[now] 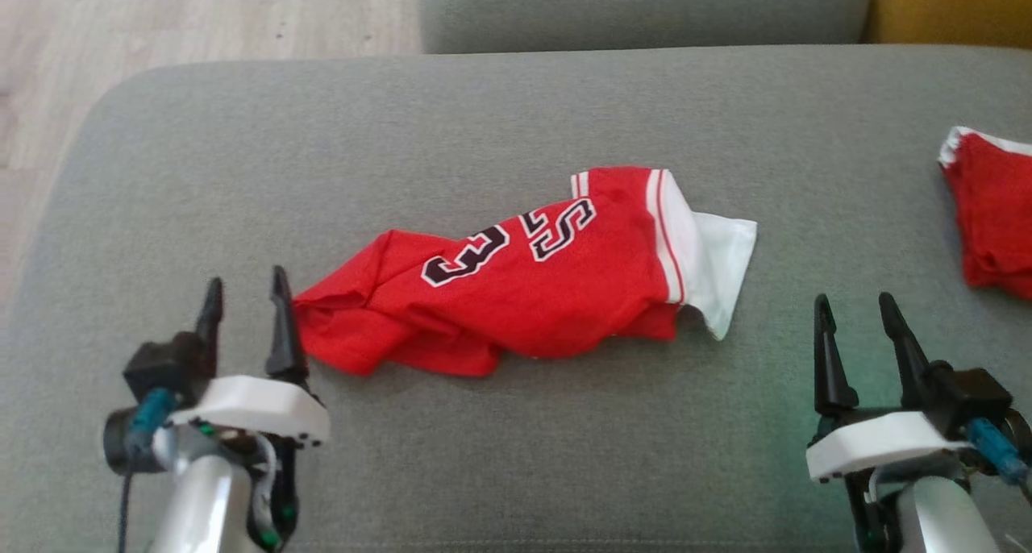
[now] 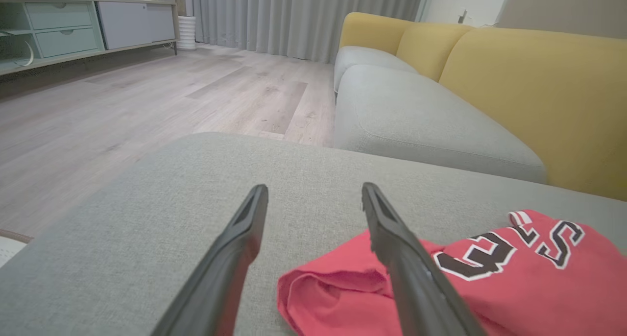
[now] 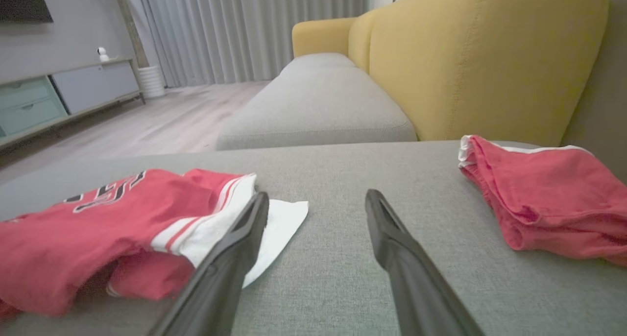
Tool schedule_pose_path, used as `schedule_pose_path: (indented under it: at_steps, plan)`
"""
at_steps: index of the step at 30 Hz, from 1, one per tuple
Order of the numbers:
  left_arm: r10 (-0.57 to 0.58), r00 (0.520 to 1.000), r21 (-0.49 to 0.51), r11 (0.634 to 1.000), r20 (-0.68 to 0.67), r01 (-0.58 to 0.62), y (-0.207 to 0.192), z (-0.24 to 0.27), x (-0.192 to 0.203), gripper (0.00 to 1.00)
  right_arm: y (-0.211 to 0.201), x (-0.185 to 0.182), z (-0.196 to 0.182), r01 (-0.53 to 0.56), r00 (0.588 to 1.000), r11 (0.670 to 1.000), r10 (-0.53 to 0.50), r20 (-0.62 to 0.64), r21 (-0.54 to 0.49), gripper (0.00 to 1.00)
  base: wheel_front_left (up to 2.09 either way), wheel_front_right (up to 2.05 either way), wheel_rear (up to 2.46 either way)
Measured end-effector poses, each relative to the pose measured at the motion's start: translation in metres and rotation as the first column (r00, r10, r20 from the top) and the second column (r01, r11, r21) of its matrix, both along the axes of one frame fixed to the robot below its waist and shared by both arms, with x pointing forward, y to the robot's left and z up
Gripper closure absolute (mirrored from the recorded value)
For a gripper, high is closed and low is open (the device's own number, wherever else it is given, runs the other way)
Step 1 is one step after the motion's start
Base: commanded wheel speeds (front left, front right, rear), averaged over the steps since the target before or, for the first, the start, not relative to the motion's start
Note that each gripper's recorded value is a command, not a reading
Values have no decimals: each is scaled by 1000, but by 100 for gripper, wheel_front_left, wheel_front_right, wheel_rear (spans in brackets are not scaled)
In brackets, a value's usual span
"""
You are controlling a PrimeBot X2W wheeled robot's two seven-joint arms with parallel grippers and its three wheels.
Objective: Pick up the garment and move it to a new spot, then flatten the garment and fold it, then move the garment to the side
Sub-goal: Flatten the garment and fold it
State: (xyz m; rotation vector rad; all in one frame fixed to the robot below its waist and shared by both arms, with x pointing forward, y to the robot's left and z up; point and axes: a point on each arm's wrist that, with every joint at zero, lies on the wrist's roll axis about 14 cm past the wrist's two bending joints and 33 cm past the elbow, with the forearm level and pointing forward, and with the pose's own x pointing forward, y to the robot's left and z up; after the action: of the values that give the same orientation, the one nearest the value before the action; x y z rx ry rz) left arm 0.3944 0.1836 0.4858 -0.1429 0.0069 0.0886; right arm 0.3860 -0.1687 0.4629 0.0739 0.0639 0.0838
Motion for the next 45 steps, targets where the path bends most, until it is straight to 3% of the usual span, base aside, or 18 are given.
schedule_pose_path:
  at_steps: [11,18,29,32,33,35,38,45]
  plan:
    - [-45,998,-29,998,34,46,-14,8,-20,0,24,62,-11,-85,991,986,69,-112,-145,0,0,0,0]
    - [-1,1000,-39,999,-5,1,-2,-4,-34,0,32,82,-56,-113,954,979,59,-295,-171,0,0,0,0]
    - [44,998,-54,997,-49,-47,6,-16,-34,0,44,92,-95,-138,899,980,63,-433,-144,2,0,0,0]
    - [28,998,-55,998,-49,-31,1,-17,-32,0,43,94,-97,-128,893,983,58,-447,-128,55,0,0,0]
    - [25,999,-56,998,-48,-28,0,-16,-32,0,44,94,-97,-128,891,984,58,-450,-125,67,0,0,0]
    - [20,999,-56,998,-47,-23,-2,-16,-31,0,45,93,-98,-130,886,984,62,-459,-120,100,0,0,0]
    - [12,999,-57,998,-45,-14,-4,-16,-30,0,46,92,-99,-136,882,984,68,-465,-114,100,0,0,0]
    - [-24,999,-54,998,-32,22,-15,-13,-23,0,29,90,-85,-73,920,993,32,-390,-92,100,0,0,0]
